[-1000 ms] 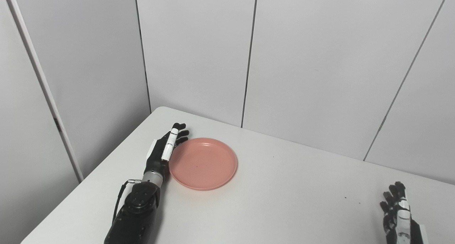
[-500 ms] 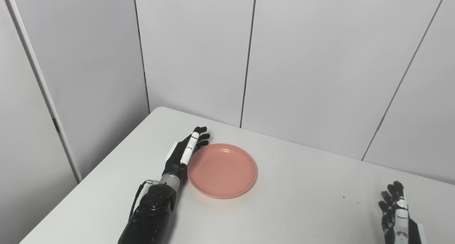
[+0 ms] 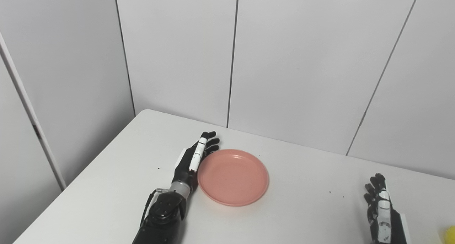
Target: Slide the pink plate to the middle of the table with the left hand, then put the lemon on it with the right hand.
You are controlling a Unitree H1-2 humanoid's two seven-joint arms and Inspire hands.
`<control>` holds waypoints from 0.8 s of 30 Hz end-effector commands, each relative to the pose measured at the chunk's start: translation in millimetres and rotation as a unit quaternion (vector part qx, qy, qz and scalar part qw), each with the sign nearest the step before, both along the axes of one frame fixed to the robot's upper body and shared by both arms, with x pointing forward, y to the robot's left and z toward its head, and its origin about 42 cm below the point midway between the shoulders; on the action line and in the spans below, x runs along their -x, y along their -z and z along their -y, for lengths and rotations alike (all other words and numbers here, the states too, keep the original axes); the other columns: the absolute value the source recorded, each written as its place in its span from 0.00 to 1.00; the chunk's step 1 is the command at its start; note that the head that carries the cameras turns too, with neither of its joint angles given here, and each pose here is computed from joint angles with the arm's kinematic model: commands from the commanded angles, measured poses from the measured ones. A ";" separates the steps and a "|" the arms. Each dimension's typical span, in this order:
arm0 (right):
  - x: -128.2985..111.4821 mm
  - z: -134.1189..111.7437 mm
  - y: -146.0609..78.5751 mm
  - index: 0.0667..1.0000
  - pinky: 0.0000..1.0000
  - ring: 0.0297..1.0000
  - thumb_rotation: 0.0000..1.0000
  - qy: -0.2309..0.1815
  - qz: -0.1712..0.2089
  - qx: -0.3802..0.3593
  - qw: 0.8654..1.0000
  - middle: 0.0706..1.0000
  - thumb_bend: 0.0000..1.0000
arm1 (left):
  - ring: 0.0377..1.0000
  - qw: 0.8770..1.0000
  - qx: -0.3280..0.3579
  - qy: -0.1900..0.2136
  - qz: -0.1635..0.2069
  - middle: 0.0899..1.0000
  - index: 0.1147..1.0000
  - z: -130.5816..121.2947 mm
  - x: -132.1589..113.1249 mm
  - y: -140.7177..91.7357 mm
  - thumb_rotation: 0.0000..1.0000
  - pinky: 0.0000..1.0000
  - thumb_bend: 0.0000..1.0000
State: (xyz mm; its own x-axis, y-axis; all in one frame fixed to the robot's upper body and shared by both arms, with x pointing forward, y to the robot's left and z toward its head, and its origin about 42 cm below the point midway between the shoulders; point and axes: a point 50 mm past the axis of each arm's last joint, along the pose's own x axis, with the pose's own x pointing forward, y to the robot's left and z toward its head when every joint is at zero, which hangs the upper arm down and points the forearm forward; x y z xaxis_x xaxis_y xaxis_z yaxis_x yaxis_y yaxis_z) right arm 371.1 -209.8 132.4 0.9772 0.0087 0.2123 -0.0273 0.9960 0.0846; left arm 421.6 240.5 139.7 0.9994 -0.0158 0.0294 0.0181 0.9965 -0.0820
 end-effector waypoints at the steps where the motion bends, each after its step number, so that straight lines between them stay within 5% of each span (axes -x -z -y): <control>1: 4.8 -10.1 8.8 0.96 0.98 0.96 1.00 0.007 0.003 -0.016 1.000 0.96 0.65 | 0.85 0.999 0.012 0.032 0.015 0.83 0.80 21.4 -7.9 -12.5 1.00 0.85 0.57; 24: -0.4 -49.4 -7.3 0.94 0.99 0.96 1.00 0.005 -0.004 -0.013 1.000 0.96 0.71 | 0.87 0.997 0.045 0.066 0.009 0.86 0.84 69.9 13.9 -6.4 1.00 0.87 0.55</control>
State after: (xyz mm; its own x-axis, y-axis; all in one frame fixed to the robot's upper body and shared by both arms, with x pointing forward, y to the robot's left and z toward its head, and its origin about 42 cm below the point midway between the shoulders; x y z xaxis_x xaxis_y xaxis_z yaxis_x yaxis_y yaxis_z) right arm 371.2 -166.2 134.9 0.9802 -0.0070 0.1978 -0.0139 0.9945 0.1042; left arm 407.7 179.7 140.4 0.9922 -0.1210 0.0287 0.1242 0.9760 -0.1789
